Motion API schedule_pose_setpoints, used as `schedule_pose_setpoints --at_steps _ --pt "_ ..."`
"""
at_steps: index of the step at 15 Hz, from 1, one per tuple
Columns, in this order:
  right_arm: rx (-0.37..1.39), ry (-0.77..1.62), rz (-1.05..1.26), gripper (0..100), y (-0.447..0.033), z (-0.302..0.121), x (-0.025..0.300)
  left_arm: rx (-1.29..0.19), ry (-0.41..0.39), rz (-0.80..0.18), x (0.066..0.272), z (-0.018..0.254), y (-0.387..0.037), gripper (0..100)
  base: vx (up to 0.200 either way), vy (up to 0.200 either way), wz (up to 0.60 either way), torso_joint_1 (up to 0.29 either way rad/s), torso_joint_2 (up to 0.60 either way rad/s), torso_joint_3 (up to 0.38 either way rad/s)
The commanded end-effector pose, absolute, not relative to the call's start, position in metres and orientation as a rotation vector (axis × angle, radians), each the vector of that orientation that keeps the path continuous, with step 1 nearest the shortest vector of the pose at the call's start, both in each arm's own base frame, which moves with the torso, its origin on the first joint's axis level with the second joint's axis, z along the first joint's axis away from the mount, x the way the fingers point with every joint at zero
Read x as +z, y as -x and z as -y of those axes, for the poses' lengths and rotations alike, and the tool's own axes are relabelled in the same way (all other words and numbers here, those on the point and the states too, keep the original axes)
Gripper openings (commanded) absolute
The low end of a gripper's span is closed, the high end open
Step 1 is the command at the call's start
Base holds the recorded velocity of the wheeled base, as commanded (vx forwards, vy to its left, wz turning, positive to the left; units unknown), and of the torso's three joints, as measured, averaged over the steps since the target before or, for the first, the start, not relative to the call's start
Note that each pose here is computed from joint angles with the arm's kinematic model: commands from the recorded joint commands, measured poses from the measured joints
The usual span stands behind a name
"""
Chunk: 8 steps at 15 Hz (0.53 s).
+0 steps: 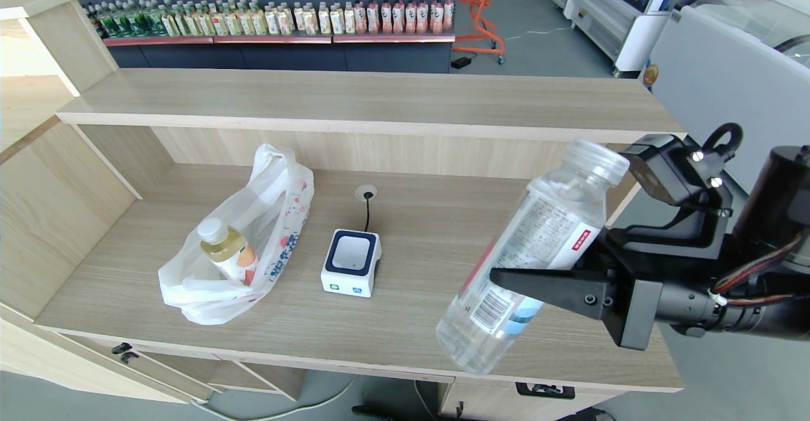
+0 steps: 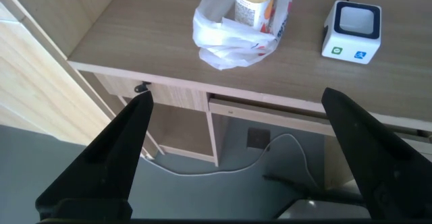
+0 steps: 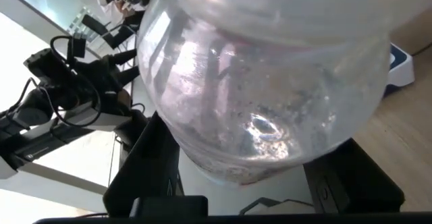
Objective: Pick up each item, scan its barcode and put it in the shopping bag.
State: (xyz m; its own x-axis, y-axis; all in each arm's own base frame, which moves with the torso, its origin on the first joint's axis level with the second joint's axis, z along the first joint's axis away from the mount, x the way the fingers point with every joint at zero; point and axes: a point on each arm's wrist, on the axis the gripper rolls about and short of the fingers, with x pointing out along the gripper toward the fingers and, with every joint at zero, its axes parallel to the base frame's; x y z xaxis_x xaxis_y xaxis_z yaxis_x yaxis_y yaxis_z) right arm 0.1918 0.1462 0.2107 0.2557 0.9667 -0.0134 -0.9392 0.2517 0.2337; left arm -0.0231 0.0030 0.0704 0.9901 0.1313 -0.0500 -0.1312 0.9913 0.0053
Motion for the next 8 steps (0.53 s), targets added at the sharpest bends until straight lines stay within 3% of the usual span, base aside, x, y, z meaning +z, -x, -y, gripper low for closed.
schedule_pose_setpoints --at_steps 1,8 --pt "1.305 -0.192 -0.168 0 -0.1922 -0.1468 0.2101 0.132 -0.002 -0.052 0.0703 -0.0030 0.0230 100 0.000 0.000 0.00 0.000 0.00 0.000" --pt "1.309 -0.175 -0.130 0 -0.1886 -0.1443 0.2161 0.132 -0.002 -0.052 0.0703 -0.0030 0.0230 100 0.000 0.000 0.00 0.000 0.00 0.000"
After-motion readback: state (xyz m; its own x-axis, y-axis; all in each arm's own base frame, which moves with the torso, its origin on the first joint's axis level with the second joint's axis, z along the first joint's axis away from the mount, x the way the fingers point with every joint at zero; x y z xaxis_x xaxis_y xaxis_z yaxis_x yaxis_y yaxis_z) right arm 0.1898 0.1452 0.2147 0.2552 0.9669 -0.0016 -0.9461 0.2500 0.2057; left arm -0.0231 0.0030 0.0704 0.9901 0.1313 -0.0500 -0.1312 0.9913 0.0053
